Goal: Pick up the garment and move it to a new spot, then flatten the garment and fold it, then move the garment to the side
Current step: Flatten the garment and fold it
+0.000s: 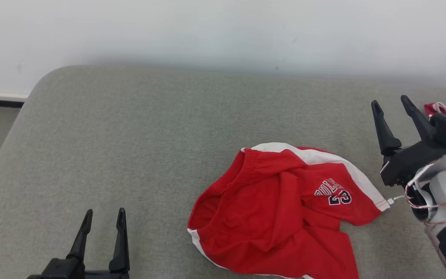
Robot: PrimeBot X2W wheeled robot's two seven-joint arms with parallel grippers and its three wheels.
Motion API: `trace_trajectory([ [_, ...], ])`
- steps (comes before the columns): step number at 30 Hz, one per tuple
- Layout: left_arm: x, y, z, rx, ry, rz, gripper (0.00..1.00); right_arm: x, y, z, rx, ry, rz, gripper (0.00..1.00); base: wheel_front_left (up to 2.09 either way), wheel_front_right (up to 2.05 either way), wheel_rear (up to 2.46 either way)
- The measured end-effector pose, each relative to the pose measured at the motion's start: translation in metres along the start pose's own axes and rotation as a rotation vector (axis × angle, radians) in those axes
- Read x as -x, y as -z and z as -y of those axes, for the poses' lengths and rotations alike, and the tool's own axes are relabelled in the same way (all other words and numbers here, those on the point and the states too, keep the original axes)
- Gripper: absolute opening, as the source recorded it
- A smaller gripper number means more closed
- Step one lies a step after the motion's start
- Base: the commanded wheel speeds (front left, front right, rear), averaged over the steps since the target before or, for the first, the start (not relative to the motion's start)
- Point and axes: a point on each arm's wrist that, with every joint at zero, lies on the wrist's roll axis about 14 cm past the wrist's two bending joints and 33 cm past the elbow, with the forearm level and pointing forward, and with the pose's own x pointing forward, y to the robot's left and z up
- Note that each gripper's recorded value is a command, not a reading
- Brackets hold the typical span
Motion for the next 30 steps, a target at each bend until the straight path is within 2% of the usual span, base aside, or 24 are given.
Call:
trace_trajectory([
  [3, -0.002, -0.002, 0.005, -0.002, 0.018, 0.007, 1.0, 0.019, -0.009, 0.008, -0.016, 0.025, 0.05, 1.0, 0.0, 0.0, 0.0],
  [16, -0.003, -0.01, 0.023, -0.008, 0.075, 0.036, 1.0, 0.115, 0.01, 0.01, -0.087, 0.142, 0.101, 1.0, 0.0, 0.0, 0.0],
  [30, 0.004, -0.011, 0.021, -0.015, 0.077, 0.036, 1.0, 0.175, 0.032, -0.013, -0.183, 0.239, 0.082, 1.0, 0.0, 0.0, 0.0],
])
